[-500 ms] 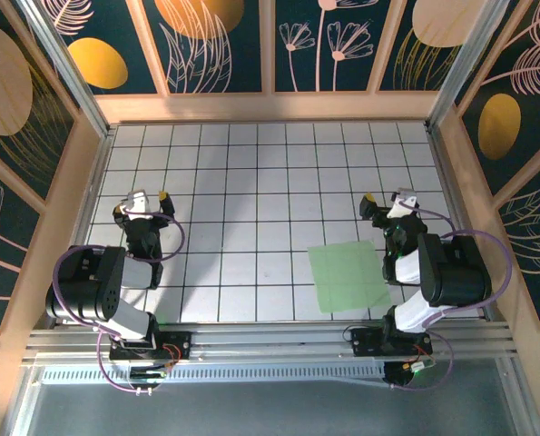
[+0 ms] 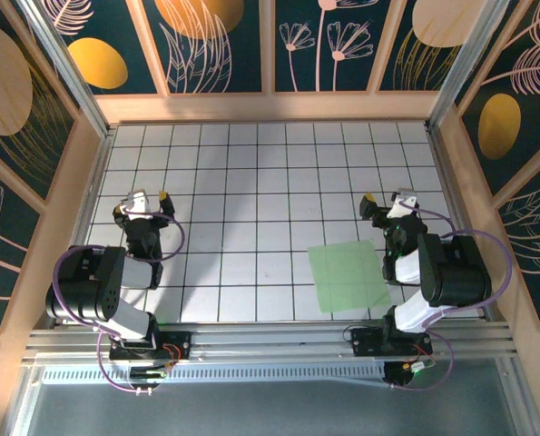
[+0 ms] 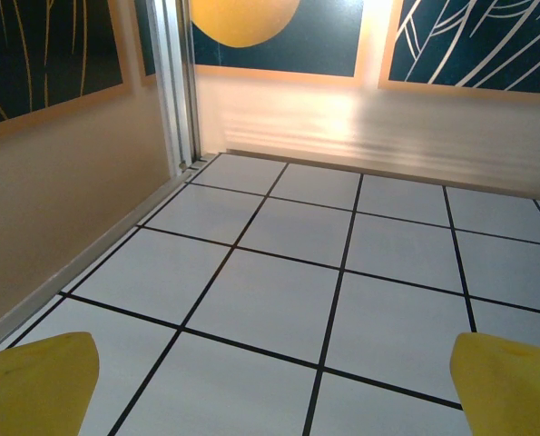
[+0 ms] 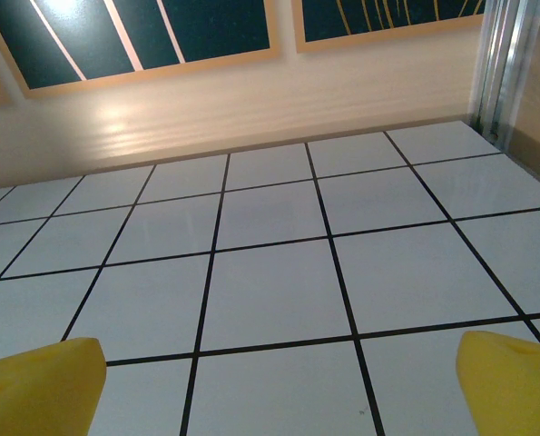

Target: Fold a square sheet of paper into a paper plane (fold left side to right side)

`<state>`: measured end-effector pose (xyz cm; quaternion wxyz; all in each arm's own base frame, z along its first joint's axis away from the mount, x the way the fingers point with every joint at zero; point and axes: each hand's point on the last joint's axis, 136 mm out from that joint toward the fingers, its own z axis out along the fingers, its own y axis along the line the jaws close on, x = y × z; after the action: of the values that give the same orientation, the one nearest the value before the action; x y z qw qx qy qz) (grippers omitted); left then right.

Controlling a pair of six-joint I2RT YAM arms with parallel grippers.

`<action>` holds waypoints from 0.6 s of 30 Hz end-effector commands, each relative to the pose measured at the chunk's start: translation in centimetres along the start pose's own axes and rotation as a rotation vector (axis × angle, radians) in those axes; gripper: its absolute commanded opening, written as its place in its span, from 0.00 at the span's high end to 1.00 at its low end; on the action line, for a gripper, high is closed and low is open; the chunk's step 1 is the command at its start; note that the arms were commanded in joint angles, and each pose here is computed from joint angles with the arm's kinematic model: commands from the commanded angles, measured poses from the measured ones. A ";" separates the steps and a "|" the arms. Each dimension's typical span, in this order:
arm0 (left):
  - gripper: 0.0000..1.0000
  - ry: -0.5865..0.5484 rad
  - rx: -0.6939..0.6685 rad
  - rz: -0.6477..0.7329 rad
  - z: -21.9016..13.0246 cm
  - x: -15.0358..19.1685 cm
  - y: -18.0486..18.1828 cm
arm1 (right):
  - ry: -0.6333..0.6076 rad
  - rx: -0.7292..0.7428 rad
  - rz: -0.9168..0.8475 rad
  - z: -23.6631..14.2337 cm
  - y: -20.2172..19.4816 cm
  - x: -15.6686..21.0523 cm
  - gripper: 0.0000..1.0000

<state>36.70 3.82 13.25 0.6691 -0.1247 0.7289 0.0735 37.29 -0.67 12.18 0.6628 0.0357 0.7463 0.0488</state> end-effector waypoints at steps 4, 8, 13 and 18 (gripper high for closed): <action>0.01 -0.018 0.006 -0.023 0.1 -0.6 0.0 | -0.024 0.000 0.004 0.2 0.0 -0.7 0.01; 0.01 -0.017 0.006 -0.022 0.1 -0.6 0.0 | -0.023 -0.001 0.004 0.2 0.0 -0.7 0.01; 0.01 -0.017 0.007 -0.023 0.1 -0.6 -0.1 | -0.023 -0.001 0.004 0.2 0.1 -0.7 0.01; 0.01 -0.015 0.006 -0.023 0.2 -0.6 -0.1 | -0.023 -0.004 0.004 0.2 0.1 -0.7 0.01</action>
<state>36.70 3.82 13.26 0.6691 -0.1247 0.7289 0.0735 37.29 -0.66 12.18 0.6628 0.0356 0.7463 0.0490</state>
